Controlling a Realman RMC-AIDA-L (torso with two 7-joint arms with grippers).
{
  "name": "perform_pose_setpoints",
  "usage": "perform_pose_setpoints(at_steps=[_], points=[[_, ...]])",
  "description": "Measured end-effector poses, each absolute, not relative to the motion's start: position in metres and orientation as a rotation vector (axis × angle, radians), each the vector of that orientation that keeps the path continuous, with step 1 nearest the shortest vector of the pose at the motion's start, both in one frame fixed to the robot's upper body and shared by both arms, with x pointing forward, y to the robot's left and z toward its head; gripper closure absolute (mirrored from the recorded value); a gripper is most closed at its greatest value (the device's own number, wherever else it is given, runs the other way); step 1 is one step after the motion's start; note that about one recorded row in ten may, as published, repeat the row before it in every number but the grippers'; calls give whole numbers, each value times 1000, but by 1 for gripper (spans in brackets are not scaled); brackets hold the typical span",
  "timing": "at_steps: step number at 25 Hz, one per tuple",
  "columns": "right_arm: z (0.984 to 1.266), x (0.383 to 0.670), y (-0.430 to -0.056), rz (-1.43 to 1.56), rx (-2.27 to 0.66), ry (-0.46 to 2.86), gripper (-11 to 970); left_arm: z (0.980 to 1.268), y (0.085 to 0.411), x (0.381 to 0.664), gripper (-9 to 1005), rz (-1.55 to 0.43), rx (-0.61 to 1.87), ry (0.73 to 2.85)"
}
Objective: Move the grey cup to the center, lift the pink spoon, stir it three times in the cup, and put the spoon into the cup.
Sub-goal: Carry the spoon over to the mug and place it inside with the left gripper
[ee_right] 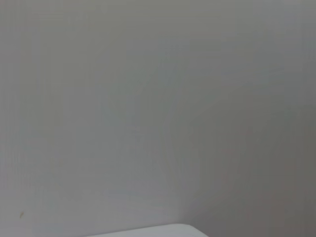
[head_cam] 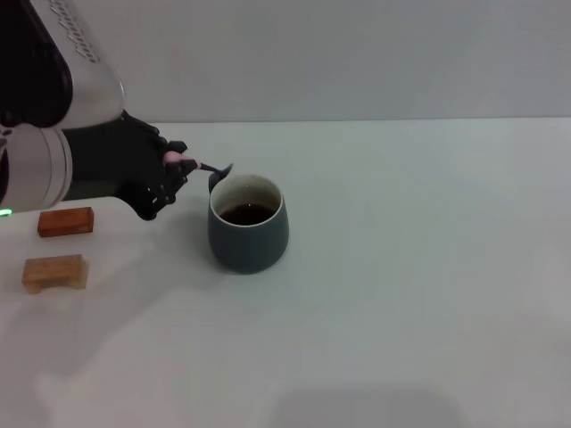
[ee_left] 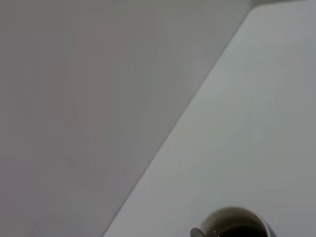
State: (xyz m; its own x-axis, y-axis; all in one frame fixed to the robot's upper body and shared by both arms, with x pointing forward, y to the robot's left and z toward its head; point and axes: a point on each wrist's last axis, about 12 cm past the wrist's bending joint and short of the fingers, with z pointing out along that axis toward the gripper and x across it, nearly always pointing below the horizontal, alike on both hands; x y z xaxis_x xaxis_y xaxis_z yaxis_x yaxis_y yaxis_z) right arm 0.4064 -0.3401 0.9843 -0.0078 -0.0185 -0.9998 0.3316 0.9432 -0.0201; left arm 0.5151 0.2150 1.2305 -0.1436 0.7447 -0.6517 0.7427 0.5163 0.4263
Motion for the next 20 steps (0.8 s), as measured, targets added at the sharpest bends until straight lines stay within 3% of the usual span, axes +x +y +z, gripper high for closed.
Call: perform_pose_setpoints(at_steps=[20], points=[[988, 408, -340, -281, 248, 1534, 959, 1197, 204, 536, 853, -52, 1291, 1953]])
